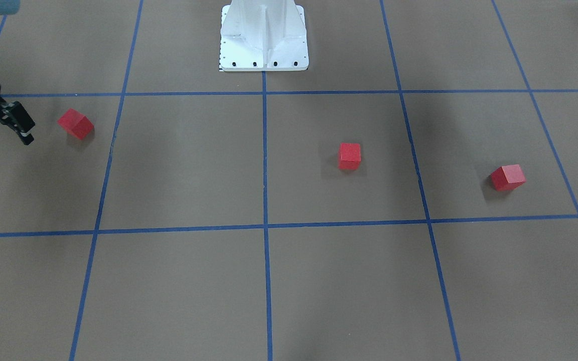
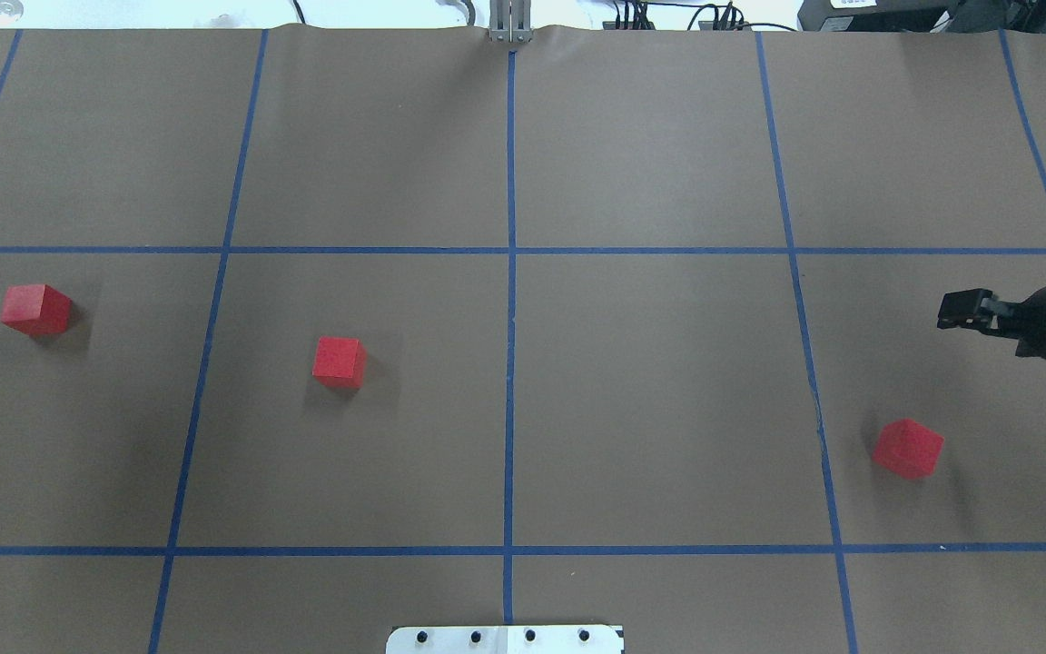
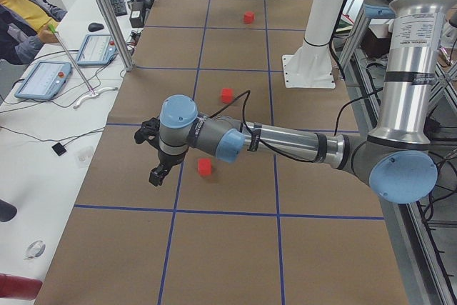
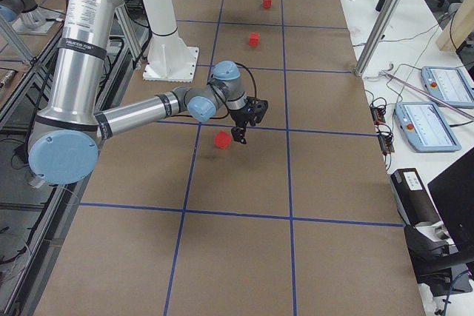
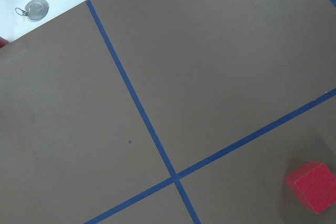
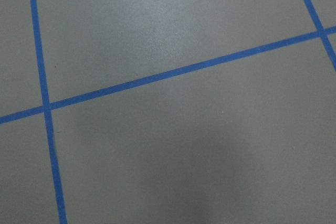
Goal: Form red blocks into L shape at center
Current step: 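Lower the right gripper onto the red cube nearest it and grasp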
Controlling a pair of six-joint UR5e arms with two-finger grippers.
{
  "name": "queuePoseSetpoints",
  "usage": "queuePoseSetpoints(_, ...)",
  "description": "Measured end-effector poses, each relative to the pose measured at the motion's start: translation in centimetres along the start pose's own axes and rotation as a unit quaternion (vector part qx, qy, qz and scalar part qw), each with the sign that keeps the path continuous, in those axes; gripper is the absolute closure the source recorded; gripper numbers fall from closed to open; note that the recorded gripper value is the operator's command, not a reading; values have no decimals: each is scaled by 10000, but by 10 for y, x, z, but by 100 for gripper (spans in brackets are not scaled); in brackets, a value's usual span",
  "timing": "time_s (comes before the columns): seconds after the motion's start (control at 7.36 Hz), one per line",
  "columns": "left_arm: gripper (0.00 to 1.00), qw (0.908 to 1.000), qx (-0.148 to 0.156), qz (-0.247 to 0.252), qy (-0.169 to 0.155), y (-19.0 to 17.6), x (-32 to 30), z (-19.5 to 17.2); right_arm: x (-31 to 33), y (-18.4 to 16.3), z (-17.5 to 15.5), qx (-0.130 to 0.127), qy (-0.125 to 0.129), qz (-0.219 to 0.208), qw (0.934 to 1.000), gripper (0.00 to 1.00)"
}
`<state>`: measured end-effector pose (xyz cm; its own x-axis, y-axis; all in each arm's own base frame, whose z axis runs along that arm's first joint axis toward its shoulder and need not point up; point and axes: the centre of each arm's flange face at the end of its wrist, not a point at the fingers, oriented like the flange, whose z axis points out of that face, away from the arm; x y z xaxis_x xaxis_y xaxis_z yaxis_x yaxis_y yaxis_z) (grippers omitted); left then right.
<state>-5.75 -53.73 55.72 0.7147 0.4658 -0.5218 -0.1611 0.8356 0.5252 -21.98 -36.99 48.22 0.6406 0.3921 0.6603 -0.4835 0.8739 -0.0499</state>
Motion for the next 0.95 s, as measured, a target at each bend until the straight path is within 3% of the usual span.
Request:
queuePoseSetpoints(0.41,0,10000,28,19,-8,0,0,-1,-15,70,23,209,153,305,9992,3)
queuePoseSetpoints(0.95,0,10000,42,33,-10,-1,1,-2,-16,106,36,324,226,306,9987,2)
